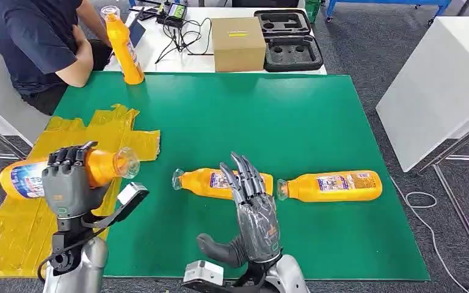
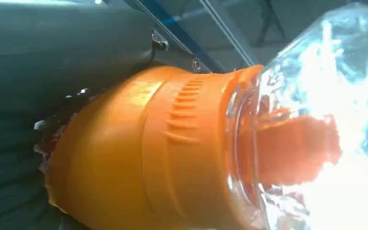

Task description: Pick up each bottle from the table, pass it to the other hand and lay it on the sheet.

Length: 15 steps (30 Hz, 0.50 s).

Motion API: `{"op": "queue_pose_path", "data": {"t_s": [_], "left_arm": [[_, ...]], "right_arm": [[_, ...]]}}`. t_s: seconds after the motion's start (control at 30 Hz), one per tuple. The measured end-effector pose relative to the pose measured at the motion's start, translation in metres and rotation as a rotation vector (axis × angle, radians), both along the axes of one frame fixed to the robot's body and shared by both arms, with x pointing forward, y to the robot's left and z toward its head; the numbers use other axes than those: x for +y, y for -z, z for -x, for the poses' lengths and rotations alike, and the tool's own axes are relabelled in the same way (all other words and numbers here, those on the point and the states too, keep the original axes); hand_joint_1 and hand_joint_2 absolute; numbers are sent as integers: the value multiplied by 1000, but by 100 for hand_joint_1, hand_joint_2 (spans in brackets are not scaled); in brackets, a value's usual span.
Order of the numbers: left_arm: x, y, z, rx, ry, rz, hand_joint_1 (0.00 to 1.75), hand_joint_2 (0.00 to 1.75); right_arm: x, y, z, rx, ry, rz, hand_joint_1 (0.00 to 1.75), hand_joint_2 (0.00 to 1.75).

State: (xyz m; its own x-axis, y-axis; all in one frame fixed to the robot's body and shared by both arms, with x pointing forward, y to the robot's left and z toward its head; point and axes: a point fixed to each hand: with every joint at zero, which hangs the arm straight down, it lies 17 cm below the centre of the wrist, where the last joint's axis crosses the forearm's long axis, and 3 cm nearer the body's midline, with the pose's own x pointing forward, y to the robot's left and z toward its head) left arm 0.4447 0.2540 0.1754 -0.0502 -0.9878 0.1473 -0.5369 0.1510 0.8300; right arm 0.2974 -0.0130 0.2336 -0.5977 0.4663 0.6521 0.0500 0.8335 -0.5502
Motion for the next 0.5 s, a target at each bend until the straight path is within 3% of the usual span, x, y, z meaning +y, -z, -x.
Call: {"op": "queue_pose_path", "data": {"t_s": [0.13, 0.5], "left_arm": [[-14, 19, -11, 62, -16, 19, 175, 175], [-75, 97, -17, 259, 107, -119, 175, 175]], "right_arm": [[-5, 6, 5, 2, 3, -3, 0, 0], [-8, 13, 12, 8, -17, 6, 0, 0]]}}
